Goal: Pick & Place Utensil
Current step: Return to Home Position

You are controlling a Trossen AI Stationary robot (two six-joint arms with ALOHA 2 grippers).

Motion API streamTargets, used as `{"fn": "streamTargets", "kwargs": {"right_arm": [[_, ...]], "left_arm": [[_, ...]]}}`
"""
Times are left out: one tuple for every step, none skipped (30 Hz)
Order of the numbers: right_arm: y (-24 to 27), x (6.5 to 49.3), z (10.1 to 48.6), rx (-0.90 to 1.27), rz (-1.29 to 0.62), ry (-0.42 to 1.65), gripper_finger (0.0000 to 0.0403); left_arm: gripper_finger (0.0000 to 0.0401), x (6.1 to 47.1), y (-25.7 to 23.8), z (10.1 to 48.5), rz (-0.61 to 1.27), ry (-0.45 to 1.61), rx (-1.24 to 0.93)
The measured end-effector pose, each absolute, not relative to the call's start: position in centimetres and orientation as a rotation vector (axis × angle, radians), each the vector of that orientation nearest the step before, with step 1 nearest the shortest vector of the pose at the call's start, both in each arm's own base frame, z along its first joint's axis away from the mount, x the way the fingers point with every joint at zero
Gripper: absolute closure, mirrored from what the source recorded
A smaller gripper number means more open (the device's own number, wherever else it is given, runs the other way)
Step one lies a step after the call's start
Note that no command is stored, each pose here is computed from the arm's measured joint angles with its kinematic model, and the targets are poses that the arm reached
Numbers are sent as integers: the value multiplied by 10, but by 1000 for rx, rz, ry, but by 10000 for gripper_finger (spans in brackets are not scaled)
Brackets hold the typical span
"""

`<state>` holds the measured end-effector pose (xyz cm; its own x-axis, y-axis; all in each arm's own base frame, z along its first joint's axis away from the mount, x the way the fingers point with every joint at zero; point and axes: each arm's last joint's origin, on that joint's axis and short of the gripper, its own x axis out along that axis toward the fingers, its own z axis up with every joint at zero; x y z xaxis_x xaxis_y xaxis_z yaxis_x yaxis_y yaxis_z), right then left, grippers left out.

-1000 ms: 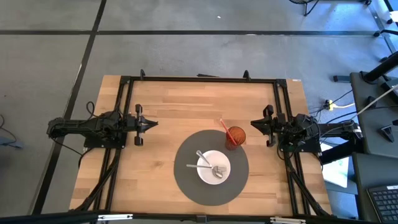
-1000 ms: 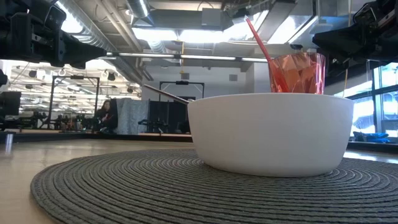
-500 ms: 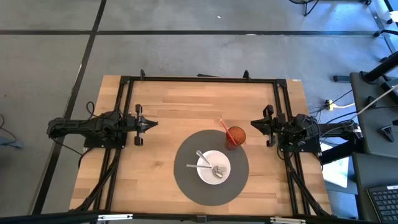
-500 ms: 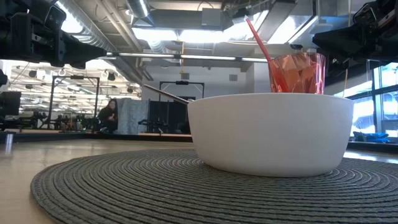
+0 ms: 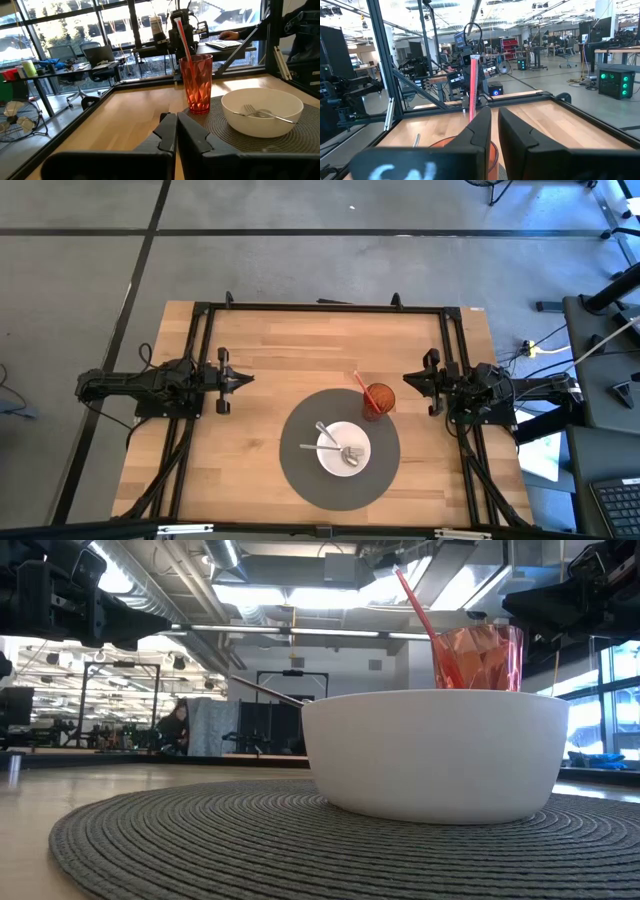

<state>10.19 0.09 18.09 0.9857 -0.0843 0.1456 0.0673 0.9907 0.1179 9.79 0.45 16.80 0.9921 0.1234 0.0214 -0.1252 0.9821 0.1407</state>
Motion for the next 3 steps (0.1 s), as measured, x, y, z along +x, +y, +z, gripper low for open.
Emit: {"fn": "streamTargets", "kwargs": {"right_arm": [[1, 102, 181, 112, -76, -150, 367], [1, 102, 181, 111, -77, -150, 367], [1, 102, 181, 111, -76, -151, 367]], "left_arm": [[395, 98, 4, 168, 125, -13, 142], [395, 98, 4, 168, 125, -13, 142], [395, 98, 4, 168, 125, -13, 142]]}}
